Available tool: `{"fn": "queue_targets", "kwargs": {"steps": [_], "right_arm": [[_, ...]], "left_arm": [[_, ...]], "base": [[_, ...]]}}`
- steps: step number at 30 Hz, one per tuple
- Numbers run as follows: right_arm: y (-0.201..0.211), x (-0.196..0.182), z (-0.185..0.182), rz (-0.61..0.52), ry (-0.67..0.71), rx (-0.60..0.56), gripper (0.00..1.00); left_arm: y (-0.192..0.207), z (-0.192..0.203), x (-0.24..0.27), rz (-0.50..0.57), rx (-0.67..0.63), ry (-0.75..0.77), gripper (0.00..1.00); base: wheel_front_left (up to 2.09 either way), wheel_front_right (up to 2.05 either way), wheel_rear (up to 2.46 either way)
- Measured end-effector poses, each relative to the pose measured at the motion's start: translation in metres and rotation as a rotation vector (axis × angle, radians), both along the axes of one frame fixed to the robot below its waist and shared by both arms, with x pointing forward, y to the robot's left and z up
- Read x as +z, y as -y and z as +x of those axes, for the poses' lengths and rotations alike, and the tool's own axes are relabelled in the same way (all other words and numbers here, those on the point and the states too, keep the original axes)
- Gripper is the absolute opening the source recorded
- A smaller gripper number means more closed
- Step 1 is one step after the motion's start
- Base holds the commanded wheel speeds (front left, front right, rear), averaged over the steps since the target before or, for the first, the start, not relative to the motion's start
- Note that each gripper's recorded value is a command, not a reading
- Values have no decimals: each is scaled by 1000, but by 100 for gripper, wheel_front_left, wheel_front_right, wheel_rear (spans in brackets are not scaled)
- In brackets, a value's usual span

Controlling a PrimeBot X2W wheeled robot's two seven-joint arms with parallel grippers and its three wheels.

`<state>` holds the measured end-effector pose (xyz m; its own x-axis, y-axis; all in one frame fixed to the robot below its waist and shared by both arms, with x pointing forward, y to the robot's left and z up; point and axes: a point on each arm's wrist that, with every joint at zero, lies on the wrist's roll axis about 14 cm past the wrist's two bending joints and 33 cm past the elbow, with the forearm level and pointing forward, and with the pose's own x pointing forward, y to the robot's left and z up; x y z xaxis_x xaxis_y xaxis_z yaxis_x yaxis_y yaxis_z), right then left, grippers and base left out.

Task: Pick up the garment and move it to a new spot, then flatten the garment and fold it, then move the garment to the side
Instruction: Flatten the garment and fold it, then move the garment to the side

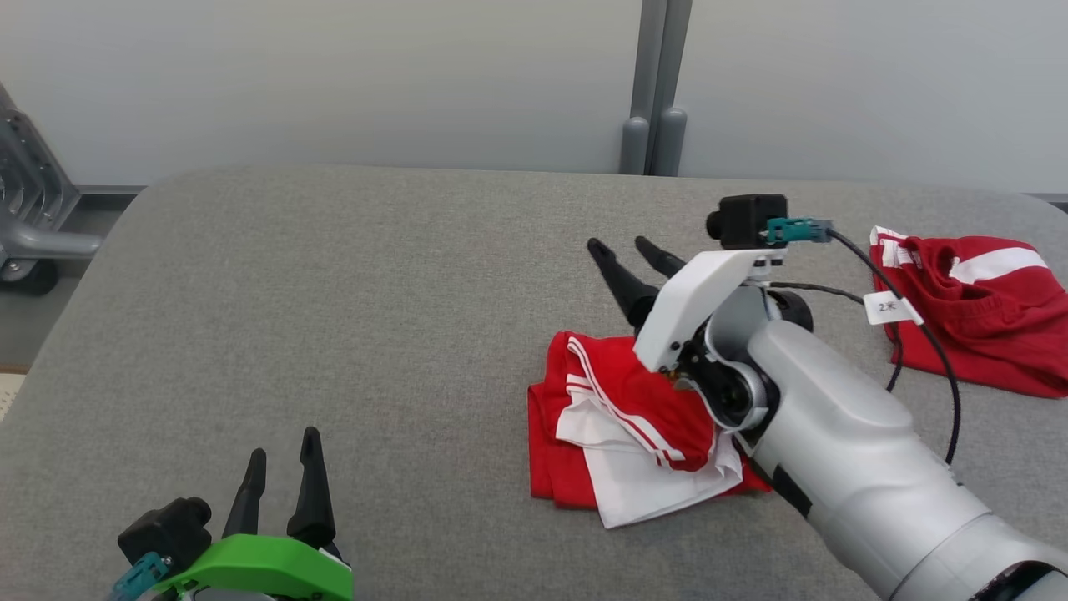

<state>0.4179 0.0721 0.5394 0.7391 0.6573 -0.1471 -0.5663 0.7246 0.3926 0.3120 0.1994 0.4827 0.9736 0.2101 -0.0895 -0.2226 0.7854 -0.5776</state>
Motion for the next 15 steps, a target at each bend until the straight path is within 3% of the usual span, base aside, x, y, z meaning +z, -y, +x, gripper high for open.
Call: {"fn": "queue_targets", "kwargs": {"steps": [9,15], "right_arm": [[117,-35,37,-68,-46,-295,100],[149,-71,27,-66,-160,-375,100]], "left_arm": [[6,8,0,2,-23,0,100],[11,13,0,2,-40,-3,100]], "base": [[0,0,0],[0,0,0]]}}
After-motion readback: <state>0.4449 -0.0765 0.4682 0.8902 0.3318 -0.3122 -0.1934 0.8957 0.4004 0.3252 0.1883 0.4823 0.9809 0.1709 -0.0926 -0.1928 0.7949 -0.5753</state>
